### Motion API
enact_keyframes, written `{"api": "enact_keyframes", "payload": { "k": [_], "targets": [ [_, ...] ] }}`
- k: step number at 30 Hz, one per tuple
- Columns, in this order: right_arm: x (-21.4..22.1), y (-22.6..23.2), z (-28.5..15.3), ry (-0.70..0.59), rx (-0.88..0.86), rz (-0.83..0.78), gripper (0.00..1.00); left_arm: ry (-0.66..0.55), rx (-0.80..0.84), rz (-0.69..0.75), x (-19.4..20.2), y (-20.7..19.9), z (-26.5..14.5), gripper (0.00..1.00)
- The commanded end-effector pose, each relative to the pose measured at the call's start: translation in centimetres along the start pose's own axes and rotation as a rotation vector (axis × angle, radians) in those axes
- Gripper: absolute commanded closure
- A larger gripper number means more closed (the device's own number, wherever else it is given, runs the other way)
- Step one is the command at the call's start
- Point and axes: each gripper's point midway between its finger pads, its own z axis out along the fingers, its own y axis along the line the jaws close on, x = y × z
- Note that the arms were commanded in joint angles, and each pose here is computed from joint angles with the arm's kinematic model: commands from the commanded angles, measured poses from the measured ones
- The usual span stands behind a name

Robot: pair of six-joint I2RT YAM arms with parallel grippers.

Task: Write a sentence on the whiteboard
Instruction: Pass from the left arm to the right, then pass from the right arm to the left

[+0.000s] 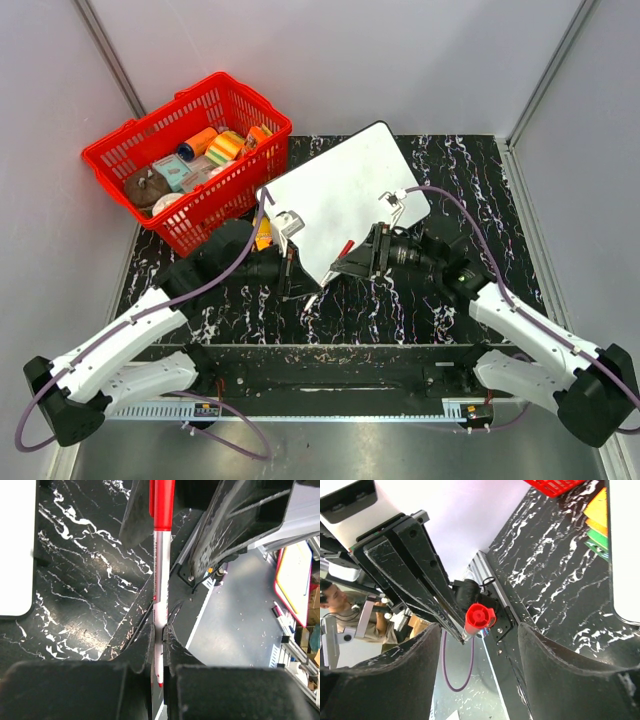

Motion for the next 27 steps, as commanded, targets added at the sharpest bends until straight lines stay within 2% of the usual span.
{"api": "enact_keyframes", "payload": {
  "k": [1, 3, 4, 6, 7, 8, 9, 11, 13, 14, 15, 16, 18, 21, 26, 27],
  "targets": [
    [-1.6, 3.3, 1.1, -0.062, -0.116, -0.045, 0.34, -0.078, 0.095, 0.018, -2.3, -2.5, -0.7, 1.0],
    [-0.9, 3.7, 1.5, -0.044, -0.138, -0.042, 0.36, -0.086, 0.095, 0.022, -2.5, -2.5, -0.7, 1.0],
    [-0.9, 4.1, 1.6, -0.049, -0.159, -0.041, 0.43, -0.083, 0.1, 0.022, -2.5, -2.6, -0.7, 1.0],
    [-0.3, 4.4, 1.8, -0.035, -0.185, -0.029, 0.63, -0.087, 0.097, 0.024, -2.9, -2.7, -0.9, 1.0],
    [-0.3, 4.7, 1.8, -0.039, -0.208, -0.024, 0.87, -0.09, 0.075, 0.024, -3.0, -2.4, -0.9, 1.0],
    [-0.1, 4.8, 1.8, -0.034, -0.213, -0.019, 0.97, -0.093, 0.069, 0.027, -3.1, -2.4, -1.0, 1.0],
    [0.1, 4.5, 1.8, -0.034, -0.206, -0.011, 1.0, -0.09, 0.062, 0.028, -3.1, -2.3, -1.0, 1.0],
    [0.0, 4.4, 1.5, -0.053, -0.195, -0.013, 1.0, -0.087, 0.057, 0.03, -3.0, -2.2, -1.0, 1.0],
    [-0.4, 4.1, 0.9, -0.095, -0.157, -0.019, 1.0, -0.082, 0.058, 0.026, -2.8, -2.2, -1.1, 0.82],
    [-0.6, 3.9, 0.7, -0.113, -0.137, -0.02, 1.0, -0.087, 0.064, 0.027, -2.8, -2.4, -1.2, 0.69],
    [-1.1, 3.6, 0.6, -0.15, -0.11, -0.021, 1.0, -0.096, 0.075, 0.026, -2.8, -2.5, -1.2, 0.48],
    [-1.4, 3.7, 0.0, -0.172, -0.094, -0.026, 1.0, -0.098, 0.089, 0.016, -2.7, -2.7, -1.2, 0.42],
    [-2.1, 3.0, -0.5, -0.229, -0.04, -0.017, 1.0, -0.111, 0.11, 0.009, -2.8, -3.0, -1.1, 0.38],
    [-2.9, 3.1, -1.5, -0.293, -0.015, -0.017, 1.0, -0.097, 0.112, -0.013, -2.2, -2.5, -0.5, 0.37],
    [-2.8, 2.8, -1.3, -0.286, -0.007, -0.004, 1.0, -0.086, 0.155, -0.019, -2.4, -2.9, 0.4, 0.38],
    [-2.8, 2.7, -1.3, -0.287, -0.006, -0.001, 1.0, -0.083, 0.162, -0.018, -2.4, -3.0, 0.5, 0.41]
  ]
}}
